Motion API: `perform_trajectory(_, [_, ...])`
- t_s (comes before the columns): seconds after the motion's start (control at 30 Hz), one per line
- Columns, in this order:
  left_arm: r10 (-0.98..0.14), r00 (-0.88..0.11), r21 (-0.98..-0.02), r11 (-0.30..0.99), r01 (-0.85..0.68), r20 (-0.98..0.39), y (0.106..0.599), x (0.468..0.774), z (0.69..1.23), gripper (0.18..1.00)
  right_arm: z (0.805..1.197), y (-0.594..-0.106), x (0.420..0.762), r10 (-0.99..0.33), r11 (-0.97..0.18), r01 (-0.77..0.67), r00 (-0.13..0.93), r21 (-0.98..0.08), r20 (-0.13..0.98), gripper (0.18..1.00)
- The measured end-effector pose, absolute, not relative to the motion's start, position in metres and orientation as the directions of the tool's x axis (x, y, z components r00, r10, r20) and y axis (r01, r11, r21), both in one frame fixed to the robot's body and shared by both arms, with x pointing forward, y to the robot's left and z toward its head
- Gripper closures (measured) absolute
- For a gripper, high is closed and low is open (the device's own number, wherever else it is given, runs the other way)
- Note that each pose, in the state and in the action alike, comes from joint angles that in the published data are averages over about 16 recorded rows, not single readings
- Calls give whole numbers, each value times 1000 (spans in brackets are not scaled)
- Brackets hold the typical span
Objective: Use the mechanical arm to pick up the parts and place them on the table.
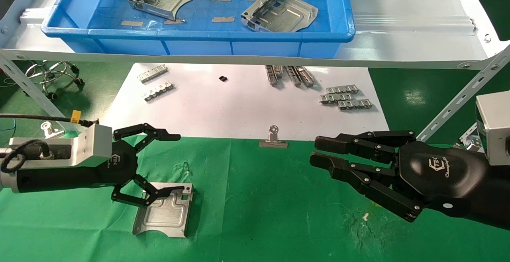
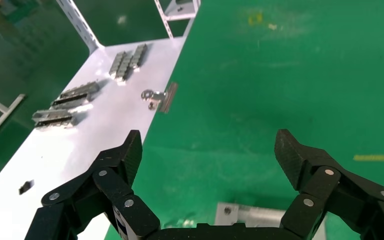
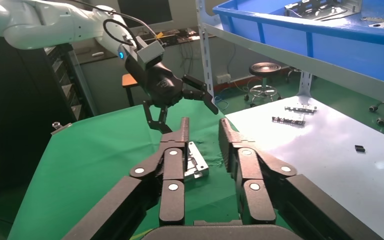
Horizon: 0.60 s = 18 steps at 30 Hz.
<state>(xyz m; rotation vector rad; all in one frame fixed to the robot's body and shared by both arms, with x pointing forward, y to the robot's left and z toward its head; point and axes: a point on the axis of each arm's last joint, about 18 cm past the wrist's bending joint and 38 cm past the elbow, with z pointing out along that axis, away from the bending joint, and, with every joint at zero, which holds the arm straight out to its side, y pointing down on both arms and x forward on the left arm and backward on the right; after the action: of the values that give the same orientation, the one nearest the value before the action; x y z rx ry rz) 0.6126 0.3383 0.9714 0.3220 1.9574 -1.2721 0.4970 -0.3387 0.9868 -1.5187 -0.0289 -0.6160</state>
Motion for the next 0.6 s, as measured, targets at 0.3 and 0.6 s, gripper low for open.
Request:
perform_trajectory(0.3, [-221, -708, -728, 384, 568, -670, 330, 595, 974, 200, 987, -339, 497, -357, -68, 392, 849, -917, 390, 734])
perform_trajectory(0.6, [-238, -743, -775, 302, 555, -625, 323, 573, 979, 184, 987, -339, 497, -357, -68, 392, 849, -917, 390, 516])
